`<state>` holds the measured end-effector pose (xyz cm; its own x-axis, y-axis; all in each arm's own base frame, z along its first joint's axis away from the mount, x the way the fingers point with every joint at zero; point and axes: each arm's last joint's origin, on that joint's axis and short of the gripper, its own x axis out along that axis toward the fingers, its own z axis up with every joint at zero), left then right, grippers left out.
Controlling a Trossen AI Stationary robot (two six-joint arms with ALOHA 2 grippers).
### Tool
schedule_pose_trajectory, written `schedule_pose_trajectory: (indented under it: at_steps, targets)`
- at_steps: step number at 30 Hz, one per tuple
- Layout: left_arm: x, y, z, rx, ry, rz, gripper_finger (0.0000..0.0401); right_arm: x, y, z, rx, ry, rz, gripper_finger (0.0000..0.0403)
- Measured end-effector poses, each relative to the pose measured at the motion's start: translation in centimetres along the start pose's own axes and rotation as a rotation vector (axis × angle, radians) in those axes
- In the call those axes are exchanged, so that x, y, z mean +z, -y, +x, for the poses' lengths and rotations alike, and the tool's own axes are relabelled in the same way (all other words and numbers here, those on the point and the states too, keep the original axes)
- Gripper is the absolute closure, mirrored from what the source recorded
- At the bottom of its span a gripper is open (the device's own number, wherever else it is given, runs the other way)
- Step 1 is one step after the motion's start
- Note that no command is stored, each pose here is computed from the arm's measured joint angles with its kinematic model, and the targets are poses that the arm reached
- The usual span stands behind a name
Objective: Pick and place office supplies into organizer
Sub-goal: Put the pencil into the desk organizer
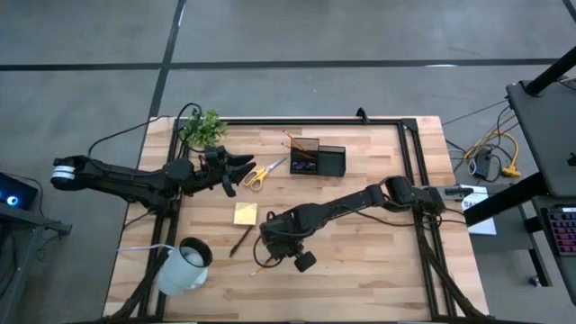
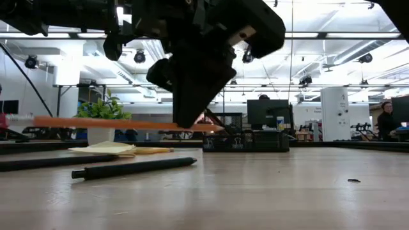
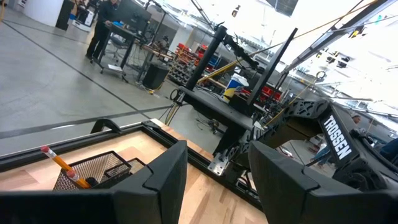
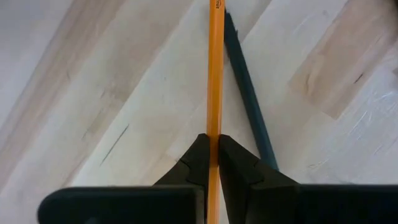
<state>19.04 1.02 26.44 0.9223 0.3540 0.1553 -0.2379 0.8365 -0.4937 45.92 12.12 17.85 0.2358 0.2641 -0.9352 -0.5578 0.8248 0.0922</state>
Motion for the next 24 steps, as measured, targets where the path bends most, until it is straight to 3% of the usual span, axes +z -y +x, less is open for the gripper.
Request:
schedule_pose_trajectory:
  at_steps: [12, 21, 24]
  targets:
    - [0.5, 0.1, -0.3, -0.012, 0.023, -0.003, 0.0244, 1.3, -0.3, -3.6, -0.023, 0.089, 0.047, 0.0392]
    - [1.3, 0.3, -0.8, -0.03, 0.06, -0.016, 0.0244, 1.5, -0.7, -7.5, -0.138, 0.156, 0.121, 0.0392]
    - [1.6, 0.3, -1.0, -0.032, 0.072, 0.037, 0.0244, 1.5, -0.8, -8.1, -0.16, 0.165, 0.162, 0.0392]
